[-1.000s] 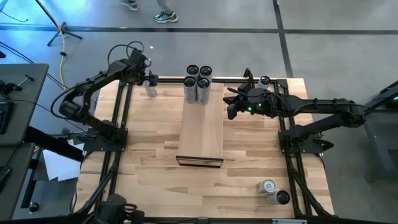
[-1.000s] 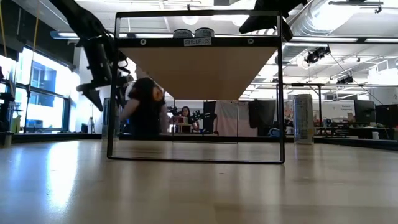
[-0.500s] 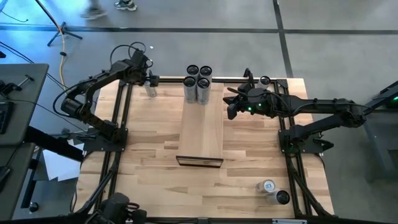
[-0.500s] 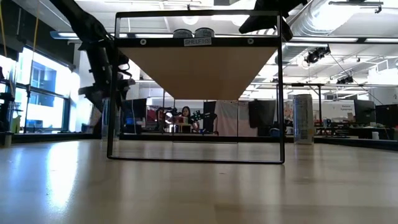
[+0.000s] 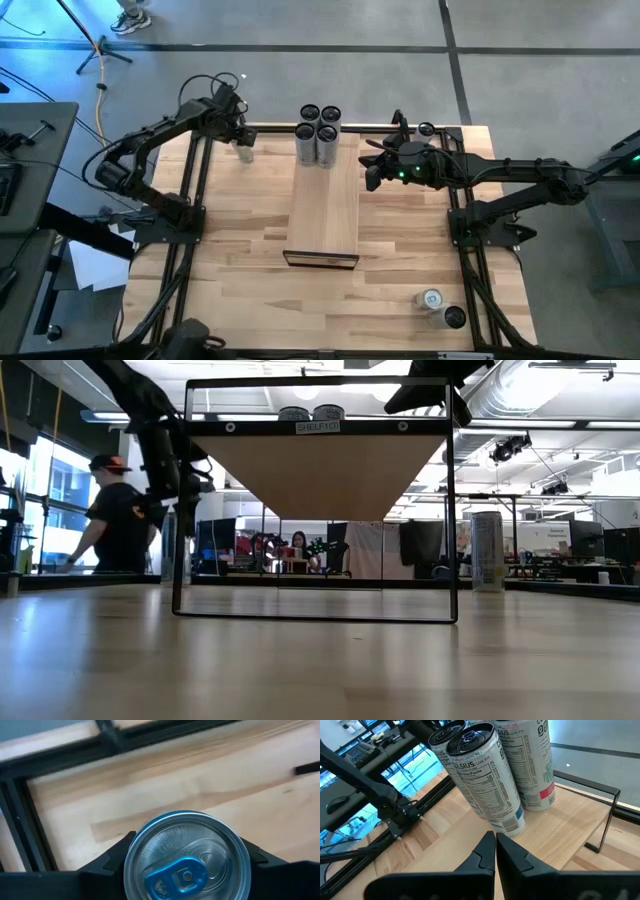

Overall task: Place canned beverage on shelf
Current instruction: Put the top blue soda can on the shelf

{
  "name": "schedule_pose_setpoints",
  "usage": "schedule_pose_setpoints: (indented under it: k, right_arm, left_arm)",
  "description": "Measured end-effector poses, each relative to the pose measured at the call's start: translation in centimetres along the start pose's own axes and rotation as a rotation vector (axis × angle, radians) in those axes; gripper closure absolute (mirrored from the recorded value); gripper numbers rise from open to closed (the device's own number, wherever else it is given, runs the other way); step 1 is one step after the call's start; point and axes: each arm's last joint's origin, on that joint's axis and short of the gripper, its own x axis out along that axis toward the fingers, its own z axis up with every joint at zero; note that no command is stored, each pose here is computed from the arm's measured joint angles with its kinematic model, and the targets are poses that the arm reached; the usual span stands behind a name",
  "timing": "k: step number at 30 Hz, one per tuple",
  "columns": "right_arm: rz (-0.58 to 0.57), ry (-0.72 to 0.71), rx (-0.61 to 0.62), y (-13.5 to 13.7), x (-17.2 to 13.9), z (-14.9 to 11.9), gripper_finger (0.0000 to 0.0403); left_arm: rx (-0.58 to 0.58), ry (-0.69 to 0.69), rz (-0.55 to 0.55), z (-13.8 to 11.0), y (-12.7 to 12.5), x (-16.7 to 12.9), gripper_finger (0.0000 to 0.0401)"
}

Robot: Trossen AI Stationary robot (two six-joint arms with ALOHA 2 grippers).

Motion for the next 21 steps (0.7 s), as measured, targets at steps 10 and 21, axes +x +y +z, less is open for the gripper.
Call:
schedule_pose_setpoints:
  k: [10, 21]
  right_arm:
    - [0.075, -0.004, 0.067, 0.4, 0.0, 0.3, 0.0402]
    - [0.359, -0.114, 0.004, 2.2, -0.5, 2.0, 0.0402]
  left_arm:
    - [0.123, -0.169, -0.194, -3.9, -1.8, -8.4, 0.0197]
    - [0.3, -0.322, -0.602, -12.1, -2.2, -18.6, 0.0202]
